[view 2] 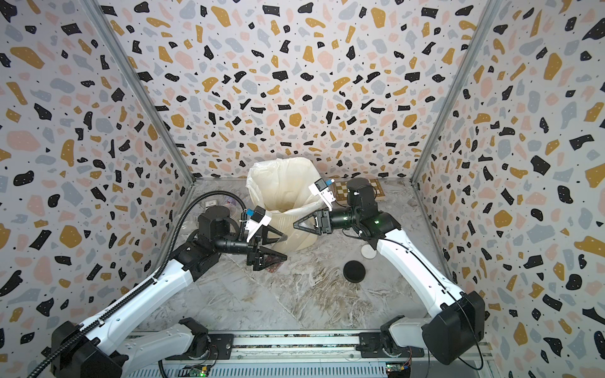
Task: Empty the moldy dried flower tea in the jars
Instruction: Unscrew the lid from the jar.
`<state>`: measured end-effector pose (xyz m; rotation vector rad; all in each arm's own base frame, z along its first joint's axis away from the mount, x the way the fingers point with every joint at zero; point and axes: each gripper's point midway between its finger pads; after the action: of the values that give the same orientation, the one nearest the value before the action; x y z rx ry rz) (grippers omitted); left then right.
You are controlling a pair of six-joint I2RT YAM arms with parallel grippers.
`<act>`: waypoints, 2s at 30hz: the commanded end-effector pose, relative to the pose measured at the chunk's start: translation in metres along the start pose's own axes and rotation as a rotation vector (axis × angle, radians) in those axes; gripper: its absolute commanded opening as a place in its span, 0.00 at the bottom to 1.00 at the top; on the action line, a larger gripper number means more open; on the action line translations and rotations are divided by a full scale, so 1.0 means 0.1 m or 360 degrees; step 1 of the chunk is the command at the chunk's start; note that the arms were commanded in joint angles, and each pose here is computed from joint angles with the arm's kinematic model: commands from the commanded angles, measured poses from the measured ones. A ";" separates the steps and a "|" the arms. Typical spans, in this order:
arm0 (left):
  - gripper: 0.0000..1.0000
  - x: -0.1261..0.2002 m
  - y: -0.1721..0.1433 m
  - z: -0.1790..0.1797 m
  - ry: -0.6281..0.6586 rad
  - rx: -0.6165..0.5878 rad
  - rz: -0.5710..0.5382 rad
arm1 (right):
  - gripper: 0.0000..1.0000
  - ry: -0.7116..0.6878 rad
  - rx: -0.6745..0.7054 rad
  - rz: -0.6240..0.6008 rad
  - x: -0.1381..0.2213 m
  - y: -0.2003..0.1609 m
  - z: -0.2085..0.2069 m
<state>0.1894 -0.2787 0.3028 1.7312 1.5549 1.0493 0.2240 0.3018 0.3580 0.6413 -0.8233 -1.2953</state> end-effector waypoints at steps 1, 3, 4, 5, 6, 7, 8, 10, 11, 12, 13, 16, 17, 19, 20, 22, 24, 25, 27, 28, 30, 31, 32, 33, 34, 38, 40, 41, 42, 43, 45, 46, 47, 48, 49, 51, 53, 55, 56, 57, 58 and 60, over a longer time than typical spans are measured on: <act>0.93 0.02 0.05 -0.06 0.0000 -0.0058 -0.0013 | 0.55 0.0115 0.0159 -0.0040 -0.02 0.21 0.31; 0.93 0.01 0.05 -0.06 -0.0008 -0.0064 -0.0009 | 0.55 0.0132 0.0166 -0.0030 -0.04 0.22 0.32; 0.92 0.00 0.06 -0.05 -0.0009 -0.0061 -0.0008 | 0.55 0.0138 0.0166 -0.0025 -0.05 0.22 0.32; 0.91 0.00 0.06 -0.05 -0.0012 -0.0059 -0.0006 | 0.55 0.0136 0.0172 -0.0027 -0.05 0.23 0.33; 0.90 0.00 0.07 -0.05 -0.0009 -0.0060 -0.0008 | 0.55 0.0136 0.0176 -0.0028 -0.05 0.24 0.33; 0.88 -0.01 0.08 -0.03 0.0006 -0.0049 -0.0011 | 0.55 0.0136 0.0187 -0.0032 -0.05 0.26 0.33; 0.87 -0.01 0.09 -0.01 0.0020 -0.0044 -0.0014 | 0.55 0.0134 0.0193 -0.0034 -0.05 0.27 0.33; 0.85 -0.02 0.09 0.01 0.0023 -0.0031 -0.0011 | 0.55 0.0132 0.0201 -0.0037 -0.06 0.28 0.33; 0.84 -0.02 0.10 0.02 0.0021 -0.0022 -0.0009 | 0.55 0.0130 0.0199 -0.0035 -0.06 0.28 0.32; 0.82 -0.03 0.10 0.02 0.0019 -0.0010 -0.0007 | 0.55 0.0127 0.0200 -0.0031 -0.07 0.28 0.31; 0.81 -0.03 0.11 0.03 0.0020 -0.0002 -0.0004 | 0.55 0.0117 0.0201 -0.0025 -0.07 0.28 0.29; 0.77 -0.04 0.11 0.05 0.0024 0.0019 0.0015 | 0.55 0.0072 0.0214 -0.0009 -0.07 0.28 0.25; 0.76 -0.05 0.11 0.05 0.0028 0.0025 0.0020 | 0.55 0.0063 0.0219 -0.0006 -0.08 0.28 0.24; 0.72 -0.05 0.10 0.07 0.0033 0.0028 0.0028 | 0.55 0.0047 0.0224 -0.0005 -0.08 0.27 0.21; 0.70 -0.05 0.10 0.07 0.0038 0.0032 0.0032 | 0.55 0.0034 0.0224 -0.0004 -0.08 0.27 0.19; 0.66 -0.05 0.10 0.09 0.0058 0.0029 0.0038 | 0.55 0.0023 0.0226 0.0005 -0.09 0.26 0.17; 0.61 -0.05 0.12 0.13 0.0093 0.0028 0.0039 | 0.56 0.0015 0.0221 0.0014 -0.10 0.25 0.14; 0.59 -0.05 0.12 0.13 0.0100 0.0026 0.0038 | 0.57 0.0008 0.0219 0.0017 -0.10 0.24 0.13; 0.56 -0.05 0.13 0.14 0.0106 0.0022 0.0043 | 0.58 0.0003 0.0215 0.0029 -0.11 0.24 0.11; 0.55 -0.05 0.13 0.14 0.0107 0.0022 0.0045 | 0.59 0.0000 0.0216 0.0034 -0.11 0.24 0.10; 0.52 -0.05 0.15 0.14 0.0118 -0.0001 0.0043 | 0.62 -0.0004 0.0221 0.0040 -0.12 0.25 0.09; 0.51 -0.05 0.11 0.15 0.0128 0.0026 0.0067 | 0.64 -0.0017 0.0221 0.0039 -0.11 0.25 0.07; 0.50 -0.04 0.10 0.16 0.0136 0.0028 0.0072 | 0.65 -0.0033 0.0219 0.0039 -0.11 0.26 0.05; 0.49 -0.04 0.09 0.17 0.0146 0.0028 0.0077 | 0.66 -0.0040 0.0216 0.0038 -0.10 0.26 0.04; 0.49 -0.04 0.08 0.18 0.0155 0.0031 0.0080 | 0.68 -0.0045 0.0215 0.0037 -0.09 0.26 0.04; 0.48 -0.02 0.06 0.23 0.0213 0.0028 0.0087 | 0.78 -0.0111 0.0205 0.0028 -0.04 0.31 -0.01; 0.47 -0.02 0.05 0.28 0.0256 0.0027 0.0088 | 0.82 -0.0160 0.0175 0.0026 0.01 0.34 -0.08; 0.47 -0.01 0.04 0.31 0.0285 0.0027 0.0089 | 0.83 -0.0182 0.0157 0.0024 0.04 0.35 -0.12; 0.47 0.00 0.04 0.34 0.0314 0.0024 0.0084 | 0.85 -0.0203 0.0144 0.0022 0.06 0.36 -0.15; 0.47 0.01 0.04 0.36 0.0344 0.0013 0.0078 | 0.86 -0.0225 0.0135 0.0023 0.07 0.36 -0.18; 0.47 0.03 0.05 0.39 0.0386 -0.0020 0.0063 | 0.87 -0.0281 0.0104 0.0047 0.06 0.33 -0.27; 0.46 0.05 0.05 0.40 0.0406 -0.0041 0.0056 | 0.86 -0.0313 0.0089 0.0068 0.05 0.31 -0.31; 0.46 0.06 0.06 0.41 0.0431 -0.0061 0.0044 | 0.86 -0.0341 0.0067 0.0093 0.04 0.27 -0.37; 0.46 0.08 0.06 0.43 0.0458 -0.0069 0.0038 | 0.85 -0.0354 0.0057 0.0107 0.02 0.25 -0.40; 0.46 0.10 0.05 0.45 0.0489 -0.0084 0.0032 | 0.85 -0.0360 0.0048 0.0118 0.00 0.24 -0.42; 0.46 0.13 0.05 0.48 0.0538 -0.0097 0.0020 | 0.84 -0.0363 0.0039 0.0121 -0.03 0.23 -0.43; 0.46 0.14 0.04 0.52 0.0569 -0.0103 0.0016 | 0.82 -0.0356 0.0033 0.0116 -0.05 0.25 -0.43; 0.46 0.14 0.01 0.54 0.0586 -0.0101 0.0024 | 0.80 -0.0350 0.0032 0.0115 -0.07 0.27 -0.43; 0.46 0.14 0.00 0.56 0.0594 -0.0099 0.0030 | 0.79 -0.0339 0.0033 0.0112 -0.09 0.29 -0.41; 0.46 0.14 -0.01 0.56 0.0595 -0.0098 0.0036 | 0.78 -0.0331 0.0034 0.0107 -0.09 0.30 -0.40; 0.45 0.14 -0.01 0.57 0.0602 -0.0098 0.0040 | 0.77 -0.0312 0.0040 0.0105 -0.12 0.31 -0.37; 0.45 0.15 -0.02 0.57 0.0610 -0.0105 0.0048 | 0.75 -0.0288 0.0046 0.0106 -0.15 0.33 -0.33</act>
<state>0.2361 -0.2596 0.2639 1.6509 1.7367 1.4711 0.2717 0.3180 0.3400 0.4628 -0.9880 -1.2898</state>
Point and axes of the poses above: each gripper's point midway between its finger pads, its own x axis back along the fingers, its own z axis along the line the jaws close on, y = z × x, and after that the axes turned 10 degrees about x, right-handed
